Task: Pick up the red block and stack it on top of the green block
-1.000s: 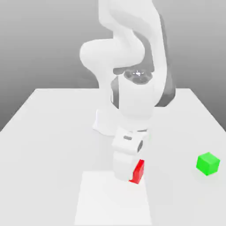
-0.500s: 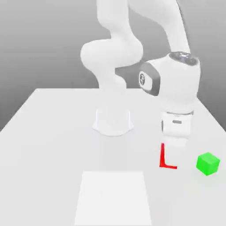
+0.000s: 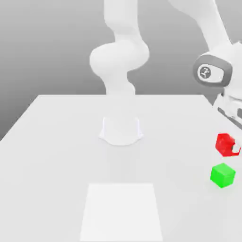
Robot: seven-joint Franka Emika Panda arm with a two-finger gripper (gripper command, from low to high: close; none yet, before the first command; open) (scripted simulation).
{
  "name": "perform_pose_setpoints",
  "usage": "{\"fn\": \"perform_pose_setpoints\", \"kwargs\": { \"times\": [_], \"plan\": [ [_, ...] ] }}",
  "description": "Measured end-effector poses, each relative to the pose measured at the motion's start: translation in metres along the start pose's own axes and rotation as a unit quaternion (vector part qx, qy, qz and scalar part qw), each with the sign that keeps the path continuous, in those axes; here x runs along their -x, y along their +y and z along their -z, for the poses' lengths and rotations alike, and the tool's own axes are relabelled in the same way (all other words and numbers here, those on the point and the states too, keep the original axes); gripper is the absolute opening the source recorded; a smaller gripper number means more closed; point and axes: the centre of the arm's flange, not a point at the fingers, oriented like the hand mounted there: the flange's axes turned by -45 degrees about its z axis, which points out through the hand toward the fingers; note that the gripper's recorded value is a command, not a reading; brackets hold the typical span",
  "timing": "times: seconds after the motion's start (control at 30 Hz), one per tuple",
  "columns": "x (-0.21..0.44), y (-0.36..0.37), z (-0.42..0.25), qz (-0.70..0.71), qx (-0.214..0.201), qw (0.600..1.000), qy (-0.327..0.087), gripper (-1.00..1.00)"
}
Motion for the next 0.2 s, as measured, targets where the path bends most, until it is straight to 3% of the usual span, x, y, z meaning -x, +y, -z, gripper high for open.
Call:
{"fn": "perform_pose_setpoints", "kwargs": {
  "times": [0.07, 0.1, 0.2],
  "plan": [
    [0.002, 0.002, -0.023, -0.003, 0.000, 1.000, 0.000, -1.00],
    [0.002, 0.001, -0.032, -0.003, 0.000, 1.000, 0.000, 1.00],
    [0.002, 0.001, -0.032, -0.003, 0.000, 1.000, 0.000, 1.00]
  ]
}}
